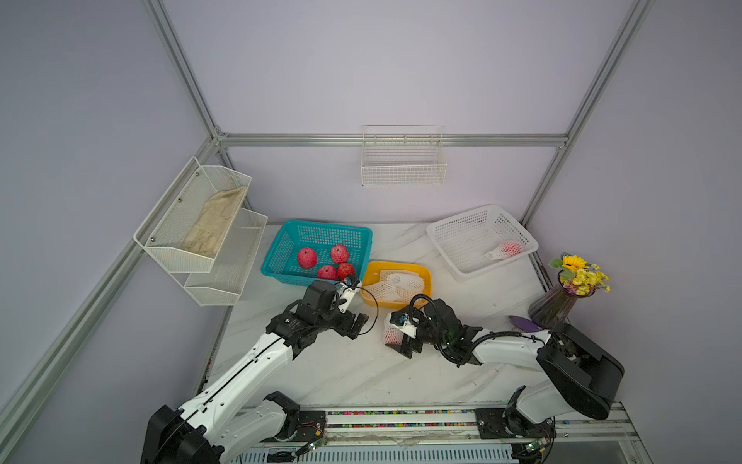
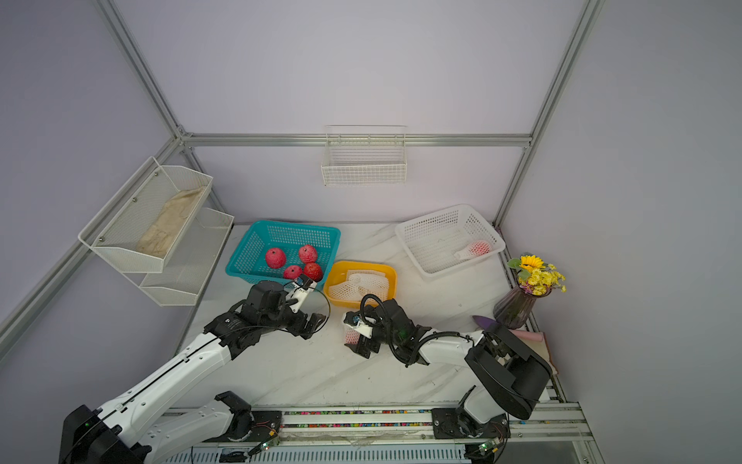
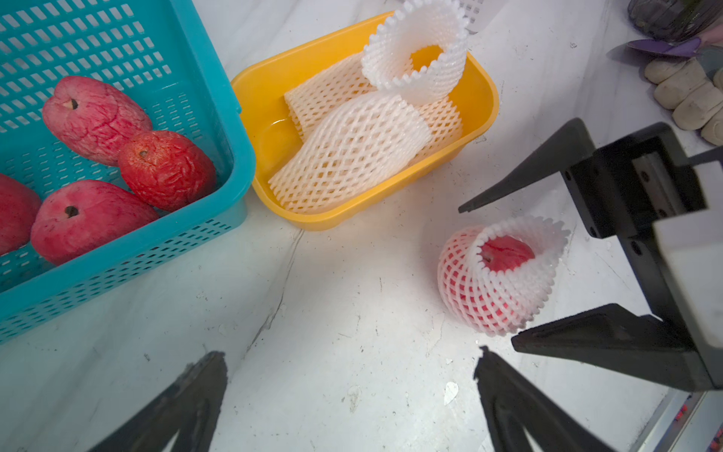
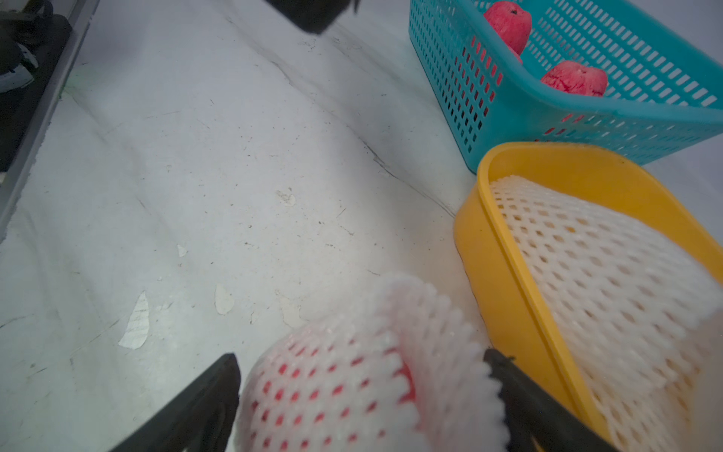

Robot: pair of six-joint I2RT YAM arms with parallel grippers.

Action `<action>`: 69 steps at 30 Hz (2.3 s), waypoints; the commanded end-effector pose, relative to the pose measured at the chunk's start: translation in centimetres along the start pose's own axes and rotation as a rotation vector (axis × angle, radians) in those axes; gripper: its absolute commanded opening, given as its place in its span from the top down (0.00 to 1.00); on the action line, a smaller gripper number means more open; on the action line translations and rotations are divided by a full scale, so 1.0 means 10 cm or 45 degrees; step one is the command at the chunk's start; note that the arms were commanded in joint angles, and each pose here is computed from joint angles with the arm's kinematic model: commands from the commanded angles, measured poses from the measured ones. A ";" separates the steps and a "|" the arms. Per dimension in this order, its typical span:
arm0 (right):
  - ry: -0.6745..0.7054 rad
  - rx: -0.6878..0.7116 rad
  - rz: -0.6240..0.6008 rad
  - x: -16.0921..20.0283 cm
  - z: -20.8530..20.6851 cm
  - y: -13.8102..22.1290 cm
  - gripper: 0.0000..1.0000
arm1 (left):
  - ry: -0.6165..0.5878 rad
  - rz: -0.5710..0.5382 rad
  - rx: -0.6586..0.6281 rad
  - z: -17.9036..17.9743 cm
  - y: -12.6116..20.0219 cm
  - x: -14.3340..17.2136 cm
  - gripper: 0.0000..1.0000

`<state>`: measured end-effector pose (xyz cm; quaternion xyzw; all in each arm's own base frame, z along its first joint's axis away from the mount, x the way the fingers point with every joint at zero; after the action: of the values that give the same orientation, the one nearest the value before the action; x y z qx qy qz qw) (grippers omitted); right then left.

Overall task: Remove foam nets from apples
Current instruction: Place the apple at the center of the board, then remove the foam net from the apple.

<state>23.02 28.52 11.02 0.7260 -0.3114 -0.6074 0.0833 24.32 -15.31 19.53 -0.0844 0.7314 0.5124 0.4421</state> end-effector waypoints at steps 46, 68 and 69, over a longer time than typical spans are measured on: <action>-0.351 -0.008 0.076 -0.17 0.04 0.52 0.05 | -0.191 0.049 0.782 -0.77 -0.76 -0.14 0.60; -0.280 -0.190 -0.012 -0.18 -0.03 0.25 0.43 | -0.219 -0.033 0.714 -0.77 -0.43 0.00 0.85; -0.282 -0.198 -0.025 -0.17 -0.02 0.24 0.43 | -0.219 -0.030 0.710 -0.76 -0.43 0.01 0.85</action>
<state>21.97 26.67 12.62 0.6268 -0.3049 -0.7094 0.1047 23.06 -23.77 17.80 0.0755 0.8014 0.2902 0.5175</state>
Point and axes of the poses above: each gripper's point midway between its finger pads, its own y axis back along the fingers, its own z axis along the line the jaws close on, x = y × z, the point moved 4 cm from there along y, back along the fingers, and after that the axes turned 4 degrees about y, right-handed, at the moved point
